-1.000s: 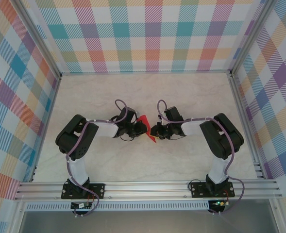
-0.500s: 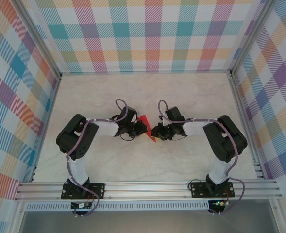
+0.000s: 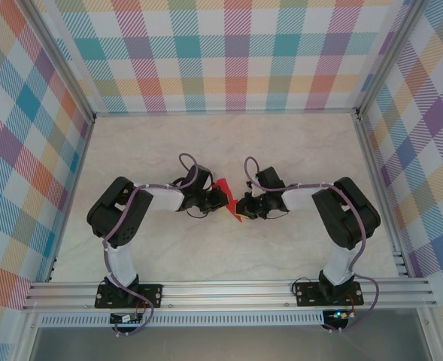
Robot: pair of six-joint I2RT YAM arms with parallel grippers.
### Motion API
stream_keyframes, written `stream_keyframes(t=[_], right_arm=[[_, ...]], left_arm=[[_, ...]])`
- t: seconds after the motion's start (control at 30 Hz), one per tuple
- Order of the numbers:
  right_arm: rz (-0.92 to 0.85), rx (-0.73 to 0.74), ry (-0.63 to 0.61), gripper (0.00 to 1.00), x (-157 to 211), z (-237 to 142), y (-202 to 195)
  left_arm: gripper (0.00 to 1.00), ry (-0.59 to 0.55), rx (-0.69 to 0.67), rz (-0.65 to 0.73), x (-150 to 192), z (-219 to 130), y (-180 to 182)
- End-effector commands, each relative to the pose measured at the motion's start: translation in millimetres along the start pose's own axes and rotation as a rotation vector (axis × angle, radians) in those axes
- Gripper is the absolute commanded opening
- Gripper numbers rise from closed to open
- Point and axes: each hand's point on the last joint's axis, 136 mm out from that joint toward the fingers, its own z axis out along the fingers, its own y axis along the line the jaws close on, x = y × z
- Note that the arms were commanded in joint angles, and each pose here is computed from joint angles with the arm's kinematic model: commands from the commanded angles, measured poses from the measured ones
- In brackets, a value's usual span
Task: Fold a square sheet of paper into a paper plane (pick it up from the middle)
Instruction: Fold the wing for the fifth time at the center of the table.
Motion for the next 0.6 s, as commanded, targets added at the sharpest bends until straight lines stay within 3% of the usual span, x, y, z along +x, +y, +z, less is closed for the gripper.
stream_keyframes(t=[0.0, 0.23, 0.57], right_arm=[[0.009, 0.032, 0.0, 0.16, 6.7, -7.9, -5.9], [-0.08, 0.05, -0.101, 0.23, -5.1, -40.8, 19.3], [-0.122, 0.051, -0.051, 0.19, -2.7, -19.5, 30.6]], left_arm=[[0.12, 0.035, -0.159, -0.029, 17.1, 13.5, 43.4], [0.12, 0.034, -0.156, -0.027, 16.6, 13.1, 41.9], [0.13, 0.036, -0.125, -0.026, 16.2, 12.5, 35.1]])
